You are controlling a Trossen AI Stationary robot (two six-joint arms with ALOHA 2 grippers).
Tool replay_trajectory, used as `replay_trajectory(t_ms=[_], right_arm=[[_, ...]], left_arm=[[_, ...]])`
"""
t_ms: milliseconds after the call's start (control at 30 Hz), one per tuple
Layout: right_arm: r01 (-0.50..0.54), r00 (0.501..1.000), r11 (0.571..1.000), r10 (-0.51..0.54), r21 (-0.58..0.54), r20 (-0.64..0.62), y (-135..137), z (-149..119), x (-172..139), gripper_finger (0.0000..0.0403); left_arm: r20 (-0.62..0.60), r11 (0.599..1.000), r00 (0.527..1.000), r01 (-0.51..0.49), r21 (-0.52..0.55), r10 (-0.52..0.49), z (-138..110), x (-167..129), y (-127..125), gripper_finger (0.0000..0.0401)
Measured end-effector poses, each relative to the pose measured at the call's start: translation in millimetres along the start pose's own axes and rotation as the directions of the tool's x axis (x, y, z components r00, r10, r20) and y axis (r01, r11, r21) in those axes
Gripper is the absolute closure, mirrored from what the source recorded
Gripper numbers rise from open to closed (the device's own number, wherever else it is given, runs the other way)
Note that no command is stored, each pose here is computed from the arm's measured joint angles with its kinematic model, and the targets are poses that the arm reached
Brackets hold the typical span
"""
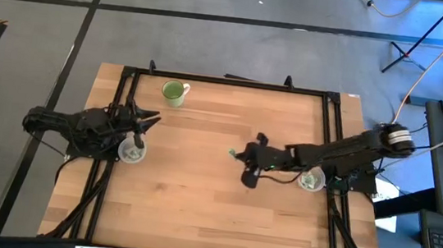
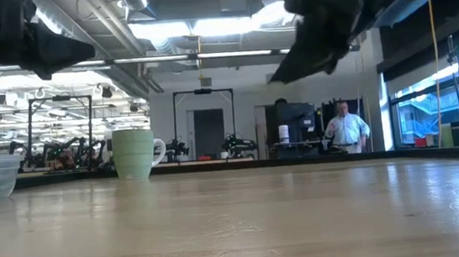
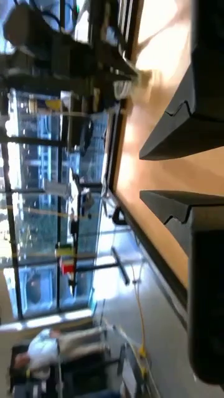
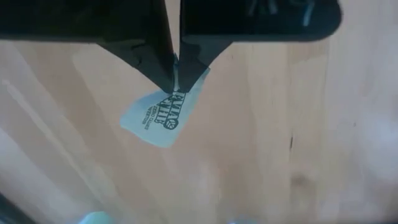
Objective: Pick and place items into bin
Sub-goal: Put the white stevia packet into the right transparent bin
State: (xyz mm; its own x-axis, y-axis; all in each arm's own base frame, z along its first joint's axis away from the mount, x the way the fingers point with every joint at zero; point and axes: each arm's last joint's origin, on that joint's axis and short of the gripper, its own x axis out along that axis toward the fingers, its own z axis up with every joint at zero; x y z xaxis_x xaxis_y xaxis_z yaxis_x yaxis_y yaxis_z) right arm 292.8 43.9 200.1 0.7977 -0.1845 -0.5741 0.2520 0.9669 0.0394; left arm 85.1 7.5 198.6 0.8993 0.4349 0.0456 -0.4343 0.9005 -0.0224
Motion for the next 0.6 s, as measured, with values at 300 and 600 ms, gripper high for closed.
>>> replay_trajectory(t_ms=[300, 600], right_arm=[[-0.006, 0.993, 0.987, -0.013, 0.164, 0.115, -29, -21, -61, 0.0394], [0.125, 0.991, 0.934, -0.133, 0.336, 0.001, -44, -34, -117, 0.0395]], left_arm=[[0.016, 0.990, 0.990, -0.142, 0.005, 0.142, 1, 6, 19, 0.0350], [0.020, 0.984, 0.984, -0.176, 0.015, 0.175, 1, 8, 33, 0.0354]])
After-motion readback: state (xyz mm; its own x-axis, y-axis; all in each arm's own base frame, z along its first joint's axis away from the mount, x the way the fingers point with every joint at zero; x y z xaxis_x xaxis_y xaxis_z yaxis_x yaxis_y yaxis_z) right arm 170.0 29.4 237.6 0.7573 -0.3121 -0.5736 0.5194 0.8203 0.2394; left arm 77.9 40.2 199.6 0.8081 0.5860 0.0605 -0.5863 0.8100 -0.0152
